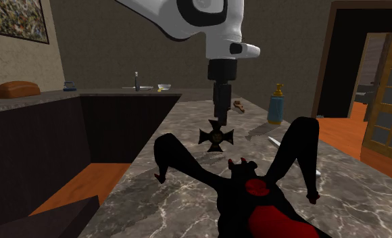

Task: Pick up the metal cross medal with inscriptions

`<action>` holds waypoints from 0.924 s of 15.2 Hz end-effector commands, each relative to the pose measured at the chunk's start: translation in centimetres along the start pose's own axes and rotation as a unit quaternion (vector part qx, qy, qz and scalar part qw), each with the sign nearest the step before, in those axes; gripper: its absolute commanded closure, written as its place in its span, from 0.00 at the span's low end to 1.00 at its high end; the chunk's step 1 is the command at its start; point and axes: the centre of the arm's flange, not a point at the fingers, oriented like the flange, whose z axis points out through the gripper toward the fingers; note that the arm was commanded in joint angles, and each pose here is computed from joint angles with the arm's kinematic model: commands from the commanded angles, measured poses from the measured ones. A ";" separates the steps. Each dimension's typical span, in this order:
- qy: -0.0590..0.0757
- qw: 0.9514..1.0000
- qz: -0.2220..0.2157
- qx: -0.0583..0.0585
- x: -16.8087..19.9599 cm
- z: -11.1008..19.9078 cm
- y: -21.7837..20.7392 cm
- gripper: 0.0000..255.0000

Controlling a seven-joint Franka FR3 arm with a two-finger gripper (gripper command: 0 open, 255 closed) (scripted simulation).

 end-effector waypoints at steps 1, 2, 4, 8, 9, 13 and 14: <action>0.000 1.000 0.002 0.000 0.0 1.0 -0.1 0.00; 0.000 1.000 0.002 0.000 0.1 1.5 -0.2 0.00; 0.000 1.000 0.002 0.000 0.1 2.6 -0.2 0.00; 0.000 1.000 0.002 0.000 0.1 2.9 -0.1 1.00; 0.000 1.000 0.002 0.000 0.1 2.9 -0.2 1.00; 0.000 1.000 0.002 0.000 0.1 2.9 -0.2 1.00; 0.000 1.000 0.002 0.000 0.1 3.0 -0.2 1.00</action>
